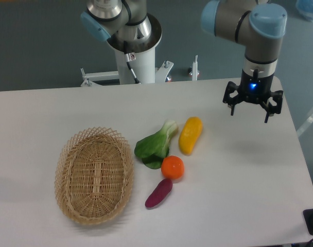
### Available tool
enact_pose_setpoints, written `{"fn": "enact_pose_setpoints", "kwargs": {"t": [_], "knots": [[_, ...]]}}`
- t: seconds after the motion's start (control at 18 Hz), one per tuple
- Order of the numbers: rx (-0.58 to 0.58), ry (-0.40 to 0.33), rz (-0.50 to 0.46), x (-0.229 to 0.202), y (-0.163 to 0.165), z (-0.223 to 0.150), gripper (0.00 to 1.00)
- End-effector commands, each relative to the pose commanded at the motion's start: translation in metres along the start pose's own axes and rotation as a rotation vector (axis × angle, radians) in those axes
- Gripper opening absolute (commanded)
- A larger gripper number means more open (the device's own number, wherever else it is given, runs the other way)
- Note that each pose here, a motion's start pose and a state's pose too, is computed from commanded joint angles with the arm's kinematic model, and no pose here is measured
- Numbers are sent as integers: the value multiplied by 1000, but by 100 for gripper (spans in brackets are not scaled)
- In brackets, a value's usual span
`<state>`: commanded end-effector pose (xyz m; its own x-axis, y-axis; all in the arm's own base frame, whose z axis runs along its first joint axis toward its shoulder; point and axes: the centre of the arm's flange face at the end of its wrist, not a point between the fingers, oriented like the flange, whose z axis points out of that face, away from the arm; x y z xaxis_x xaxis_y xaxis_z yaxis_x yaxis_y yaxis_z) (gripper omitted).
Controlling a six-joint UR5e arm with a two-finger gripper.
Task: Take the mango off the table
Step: 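Move the open gripper toward the yellow mango beside the bok choy, then lower the gripper around the yellow mango and close on it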
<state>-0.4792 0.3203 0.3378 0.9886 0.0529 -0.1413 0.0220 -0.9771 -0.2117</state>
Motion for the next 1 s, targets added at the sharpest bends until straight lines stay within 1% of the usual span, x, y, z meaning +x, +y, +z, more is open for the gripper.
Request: {"fn": "enact_pose_setpoints", "kwargs": {"t": [0.22, 0.28, 0.33, 0.44, 0.56, 0.61, 0.78, 0.89, 1.0], "knots": [[-12, 42, 13, 30, 10, 16, 100], [-17, 56, 23, 40, 12, 28, 100], [-16, 56, 63, 47, 17, 36, 100], [-31, 86, 91, 61, 24, 50, 100], [-40, 120, 95, 77, 26, 62, 100], [-43, 131, 84, 82, 28, 67, 100], [-52, 159, 95, 94, 33, 81, 100], [-54, 166, 111, 99, 28, 87, 100], [-49, 151, 132, 100, 21, 100, 100]]}}
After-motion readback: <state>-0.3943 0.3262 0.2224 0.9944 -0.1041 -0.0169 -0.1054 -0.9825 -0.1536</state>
